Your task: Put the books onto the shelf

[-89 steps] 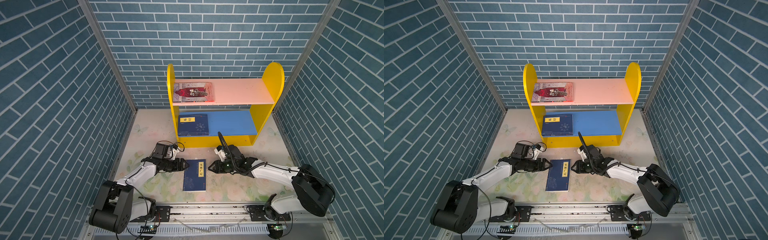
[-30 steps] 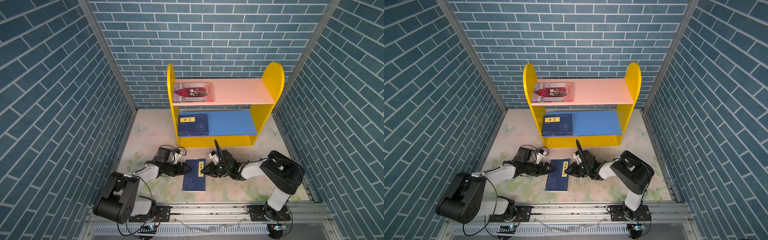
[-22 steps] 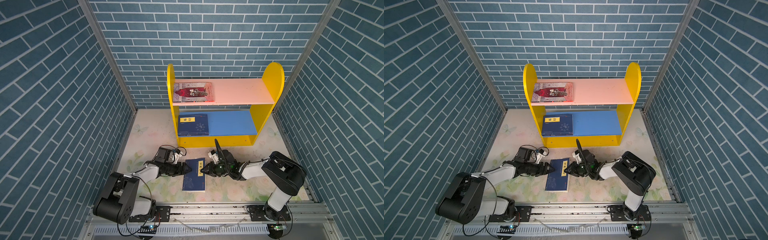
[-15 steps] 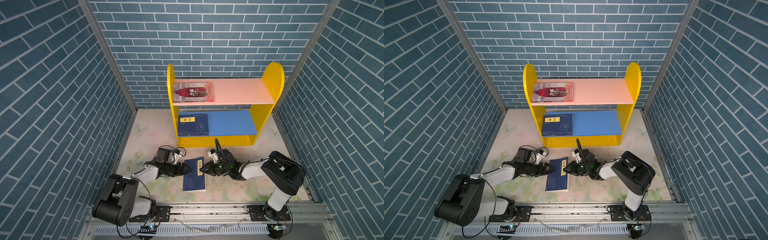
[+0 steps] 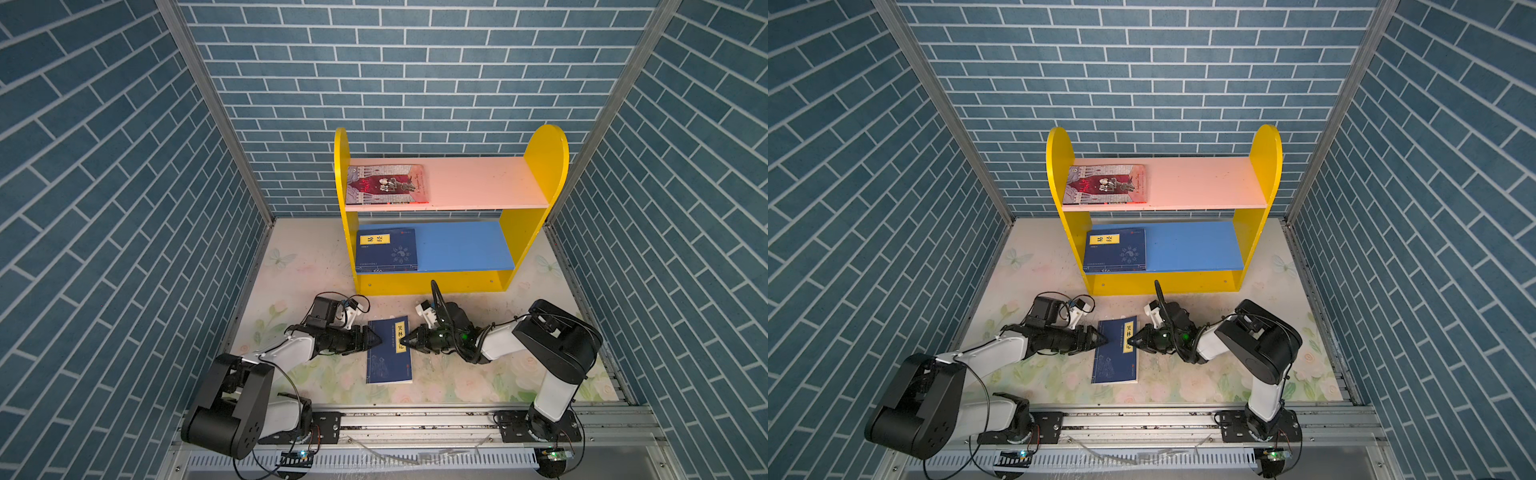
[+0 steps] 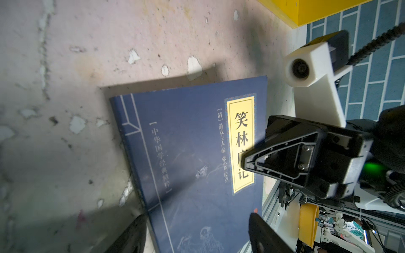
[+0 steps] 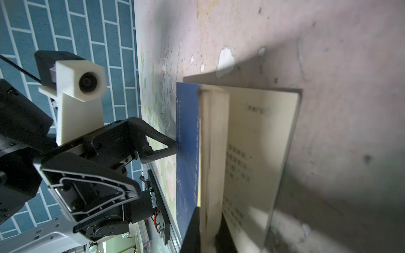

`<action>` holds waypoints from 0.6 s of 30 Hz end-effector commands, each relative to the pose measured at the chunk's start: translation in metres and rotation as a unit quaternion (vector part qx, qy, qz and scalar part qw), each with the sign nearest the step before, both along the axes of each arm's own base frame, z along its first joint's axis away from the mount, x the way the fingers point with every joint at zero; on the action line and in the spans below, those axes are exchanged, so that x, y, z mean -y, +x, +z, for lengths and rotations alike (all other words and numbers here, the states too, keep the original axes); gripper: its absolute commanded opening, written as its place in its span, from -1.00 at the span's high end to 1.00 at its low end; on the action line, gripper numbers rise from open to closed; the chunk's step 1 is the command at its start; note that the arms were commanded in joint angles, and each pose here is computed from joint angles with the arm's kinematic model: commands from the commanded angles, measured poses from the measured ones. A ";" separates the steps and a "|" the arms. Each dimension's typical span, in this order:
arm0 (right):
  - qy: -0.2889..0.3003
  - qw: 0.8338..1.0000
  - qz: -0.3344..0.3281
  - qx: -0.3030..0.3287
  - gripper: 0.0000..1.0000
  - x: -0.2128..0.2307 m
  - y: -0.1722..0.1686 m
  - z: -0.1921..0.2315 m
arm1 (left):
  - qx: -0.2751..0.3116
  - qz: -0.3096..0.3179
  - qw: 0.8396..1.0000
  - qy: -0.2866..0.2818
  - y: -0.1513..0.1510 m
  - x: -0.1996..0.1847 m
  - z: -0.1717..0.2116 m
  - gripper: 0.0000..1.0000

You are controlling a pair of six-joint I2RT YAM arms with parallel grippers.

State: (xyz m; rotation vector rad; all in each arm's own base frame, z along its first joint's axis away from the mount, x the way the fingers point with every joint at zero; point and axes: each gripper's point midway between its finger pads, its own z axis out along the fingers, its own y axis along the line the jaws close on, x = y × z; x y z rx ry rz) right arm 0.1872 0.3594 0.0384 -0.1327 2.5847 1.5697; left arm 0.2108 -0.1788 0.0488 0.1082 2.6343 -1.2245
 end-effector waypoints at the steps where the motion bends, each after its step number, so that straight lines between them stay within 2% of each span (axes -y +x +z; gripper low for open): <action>1: 0.028 1.000 0.002 0.007 1.00 0.001 0.002 0.013 | 0.020 0.007 1.000 -0.009 0.006 -0.003 0.013 -0.50; 10: 0.097 0.994 0.049 0.027 1.00 0.005 -0.007 0.058 | 0.117 0.002 0.993 -0.019 0.020 -0.012 0.075 -0.51; 14: 0.107 0.991 0.070 0.040 1.00 0.011 -0.013 0.074 | 0.126 0.030 0.991 -0.017 0.024 -0.023 0.088 -0.52; 18: 0.092 0.990 0.086 0.061 1.00 0.019 -0.020 0.086 | 0.125 0.044 0.990 -0.038 0.023 -0.025 0.098 -0.63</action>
